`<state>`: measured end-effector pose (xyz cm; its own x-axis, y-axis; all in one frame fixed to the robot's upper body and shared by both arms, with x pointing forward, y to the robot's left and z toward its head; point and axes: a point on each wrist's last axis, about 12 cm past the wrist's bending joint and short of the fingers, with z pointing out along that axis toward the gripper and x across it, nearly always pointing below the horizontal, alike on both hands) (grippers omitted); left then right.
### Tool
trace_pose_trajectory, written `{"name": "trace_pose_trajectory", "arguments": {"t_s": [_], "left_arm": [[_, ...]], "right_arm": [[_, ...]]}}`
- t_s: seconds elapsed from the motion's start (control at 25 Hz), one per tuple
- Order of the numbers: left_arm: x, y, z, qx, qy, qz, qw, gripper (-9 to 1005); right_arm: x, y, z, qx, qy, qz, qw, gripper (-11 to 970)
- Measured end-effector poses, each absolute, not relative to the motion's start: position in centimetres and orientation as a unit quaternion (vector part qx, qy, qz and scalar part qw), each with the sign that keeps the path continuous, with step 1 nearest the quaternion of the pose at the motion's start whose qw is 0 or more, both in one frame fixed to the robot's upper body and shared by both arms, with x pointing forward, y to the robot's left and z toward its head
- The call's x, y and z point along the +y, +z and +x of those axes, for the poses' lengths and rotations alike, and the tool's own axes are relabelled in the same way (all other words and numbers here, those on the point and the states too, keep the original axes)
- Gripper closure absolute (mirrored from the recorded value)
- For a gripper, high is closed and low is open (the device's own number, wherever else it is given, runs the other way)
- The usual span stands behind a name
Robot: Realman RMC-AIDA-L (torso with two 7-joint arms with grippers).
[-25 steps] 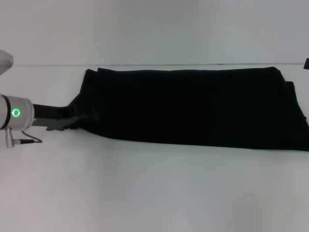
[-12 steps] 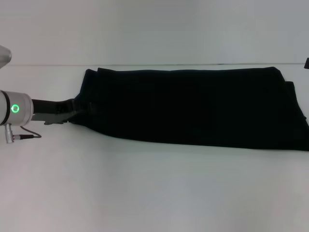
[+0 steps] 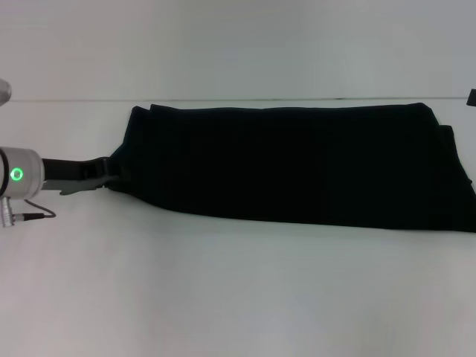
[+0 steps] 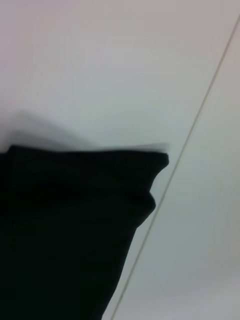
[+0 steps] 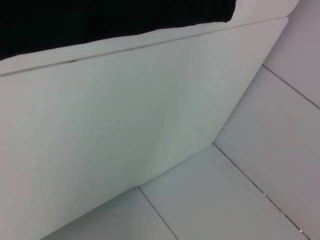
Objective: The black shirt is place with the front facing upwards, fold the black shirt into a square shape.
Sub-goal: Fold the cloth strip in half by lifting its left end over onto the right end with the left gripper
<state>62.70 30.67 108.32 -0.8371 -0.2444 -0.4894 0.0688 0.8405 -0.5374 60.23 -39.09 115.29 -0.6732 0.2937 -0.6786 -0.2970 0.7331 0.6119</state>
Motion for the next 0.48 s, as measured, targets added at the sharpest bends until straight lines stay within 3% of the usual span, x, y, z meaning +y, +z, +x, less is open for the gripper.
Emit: {"name": "trace_pose_trajectory", "arguments": {"t_s": [0.2, 0.32, 0.48], "left_arm": [[31.6, 108.0, 62.0, 0.915, -0.275, -0.06, 0.29, 688], [32.1, 107.8, 61.5, 0.912, -0.275, -0.068, 0.296, 883], [32.5, 107.6, 61.0, 0.908, -0.281, -0.071, 0.303, 915]], "right_arm": [[-38.8, 115.0, 60.2, 0.838, 0.368, 0.001, 0.403, 100], [-38.7, 114.9, 60.2, 0.838, 0.37, 0.002, 0.402, 101], [-38.5, 114.7, 60.1, 0.837, 0.371, 0.003, 0.401, 102]]}}
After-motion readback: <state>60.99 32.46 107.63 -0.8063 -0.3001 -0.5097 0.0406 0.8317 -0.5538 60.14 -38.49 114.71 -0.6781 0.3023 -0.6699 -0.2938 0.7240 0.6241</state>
